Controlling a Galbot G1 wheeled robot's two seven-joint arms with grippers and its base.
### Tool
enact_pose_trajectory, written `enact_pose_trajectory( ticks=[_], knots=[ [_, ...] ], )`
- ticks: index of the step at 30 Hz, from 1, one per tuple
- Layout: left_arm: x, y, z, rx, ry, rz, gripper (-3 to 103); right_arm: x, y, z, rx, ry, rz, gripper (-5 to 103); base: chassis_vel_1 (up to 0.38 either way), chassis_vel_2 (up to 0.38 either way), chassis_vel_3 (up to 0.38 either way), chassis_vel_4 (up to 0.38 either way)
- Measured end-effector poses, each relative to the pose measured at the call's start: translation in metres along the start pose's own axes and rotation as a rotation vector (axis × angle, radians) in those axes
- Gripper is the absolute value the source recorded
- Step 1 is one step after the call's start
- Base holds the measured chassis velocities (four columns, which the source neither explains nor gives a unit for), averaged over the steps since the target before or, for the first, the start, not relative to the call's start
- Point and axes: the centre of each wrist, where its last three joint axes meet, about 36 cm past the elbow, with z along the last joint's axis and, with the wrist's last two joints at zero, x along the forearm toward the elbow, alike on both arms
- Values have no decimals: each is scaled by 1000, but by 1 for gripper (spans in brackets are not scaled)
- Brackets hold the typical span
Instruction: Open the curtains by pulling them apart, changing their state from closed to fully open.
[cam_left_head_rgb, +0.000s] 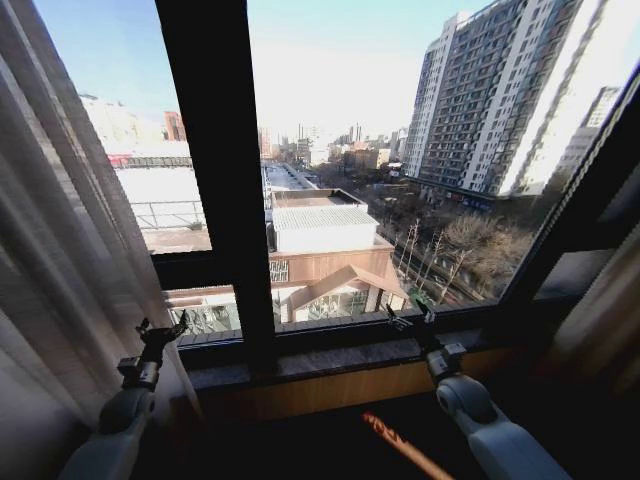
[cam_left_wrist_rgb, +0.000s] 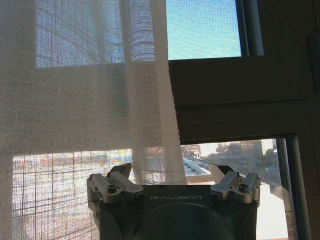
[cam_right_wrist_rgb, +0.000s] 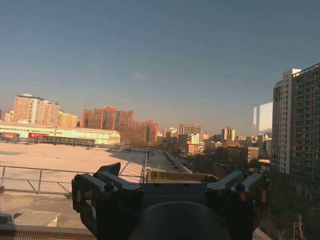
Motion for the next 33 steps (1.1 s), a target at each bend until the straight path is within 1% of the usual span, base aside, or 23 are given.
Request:
enact_pose_trajectory(
  ticks=[1,2,5,6,10,12,15,16,17,18,21,22,23,24,25,26,31,33],
  knots=[
    [0,1,2,-1,3,-1,86,0,0,0,0,0,0,100,0,0,0,0],
    [0,2,3,-1,4,-2,86,0,0,0,0,0,0,100,0,0,0,0],
    [1,5,7,-1,13,-12,70,0,0,0,0,0,0,100,0,0,0,0],
    [1,5,7,-1,13,-12,70,0,0,0,0,0,0,100,0,0,0,0],
    [0,7,7,6,13,-21,48,0,0,0,0,0,0,100,0,0,0,0],
    [0,7,7,7,13,-23,48,0,0,0,0,0,0,100,0,0,0,0],
    [0,6,6,15,22,-36,32,0,0,0,0,0,0,100,0,0,0,0],
    [0,6,6,15,22,-36,32,0,0,0,0,0,0,100,0,0,0,0],
    [1,5,6,20,25,-39,26,0,0,0,0,0,0,100,0,0,0,0],
    [2,4,6,24,26,-41,26,0,0,0,0,0,0,100,0,0,0,0],
    [9,2,3,47,37,-53,11,0,0,0,0,0,0,100,0,0,0,0],
    [9,2,3,47,37,-53,11,0,0,0,0,0,0,100,0,0,0,0],
    [12,3,2,48,38,-56,6,0,0,0,0,0,0,100,0,0,0,0],
    [13,4,2,48,38,-58,6,0,0,0,0,0,0,100,0,0,0,0],
    [15,7,1,45,38,-61,2,0,0,0,0,0,0,100,0,0,0,0],
    [18,11,-1,40,38,-67,1,0,0,0,0,0,0,100,0,0,0,0],
    [24,21,-3,23,33,-77,0,0,0,0,0,0,0,100,0,0,0,0],
    [25,22,-4,21,32,-80,0,0,0,0,0,0,0,100,0,0,0,0]
  ],
)
